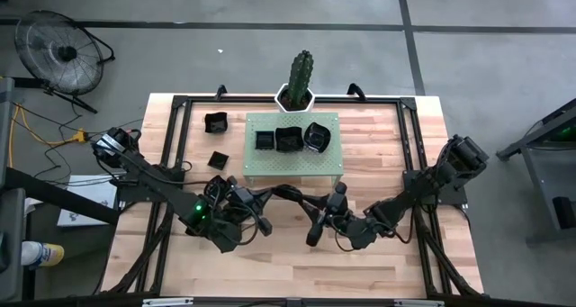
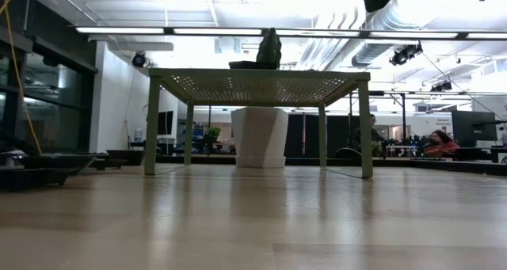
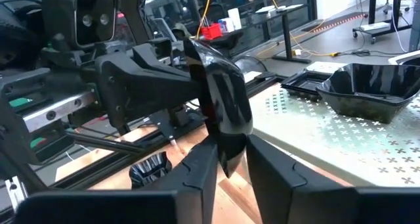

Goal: Pick & Place Mini shaped plates
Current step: Stack the leaf shaped plate on top of the leaf shaped plates on the shelf

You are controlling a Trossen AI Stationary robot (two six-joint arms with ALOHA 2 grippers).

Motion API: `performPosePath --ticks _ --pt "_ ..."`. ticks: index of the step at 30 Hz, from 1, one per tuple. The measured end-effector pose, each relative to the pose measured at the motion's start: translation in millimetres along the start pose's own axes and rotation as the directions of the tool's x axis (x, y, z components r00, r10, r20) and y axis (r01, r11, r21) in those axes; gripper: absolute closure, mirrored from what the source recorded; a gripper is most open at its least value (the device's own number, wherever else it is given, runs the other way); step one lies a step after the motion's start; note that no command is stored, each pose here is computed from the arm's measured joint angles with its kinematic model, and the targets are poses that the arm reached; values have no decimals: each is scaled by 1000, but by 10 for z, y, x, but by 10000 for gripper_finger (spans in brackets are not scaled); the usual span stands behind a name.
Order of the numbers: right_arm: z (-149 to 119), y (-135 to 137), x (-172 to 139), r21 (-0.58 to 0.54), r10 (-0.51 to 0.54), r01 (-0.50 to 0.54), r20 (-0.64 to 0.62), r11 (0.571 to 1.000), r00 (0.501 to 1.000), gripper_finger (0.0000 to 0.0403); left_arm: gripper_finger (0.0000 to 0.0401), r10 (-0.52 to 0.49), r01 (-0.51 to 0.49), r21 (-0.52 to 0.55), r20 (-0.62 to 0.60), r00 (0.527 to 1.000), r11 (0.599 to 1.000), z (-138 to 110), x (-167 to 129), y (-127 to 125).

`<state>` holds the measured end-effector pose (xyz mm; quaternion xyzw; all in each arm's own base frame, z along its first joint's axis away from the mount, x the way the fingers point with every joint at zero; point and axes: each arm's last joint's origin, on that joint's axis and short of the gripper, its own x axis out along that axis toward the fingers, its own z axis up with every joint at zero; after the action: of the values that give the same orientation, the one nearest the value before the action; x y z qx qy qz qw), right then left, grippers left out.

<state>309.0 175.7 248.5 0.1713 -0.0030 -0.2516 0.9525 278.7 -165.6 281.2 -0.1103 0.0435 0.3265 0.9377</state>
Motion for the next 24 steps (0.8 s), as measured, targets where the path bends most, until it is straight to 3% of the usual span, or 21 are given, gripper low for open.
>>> performPosePath --ticks 10,24 --pt "0 -12 4 -5 -27 27 11 1000 1000 397 401 2 -2 1 2 1000 1000 -1 -3 0" --pt "-5 0 0 33 5 -5 -5 999 1000 402 385 -39 39 2 -30 999 999 -13 -2 -10"
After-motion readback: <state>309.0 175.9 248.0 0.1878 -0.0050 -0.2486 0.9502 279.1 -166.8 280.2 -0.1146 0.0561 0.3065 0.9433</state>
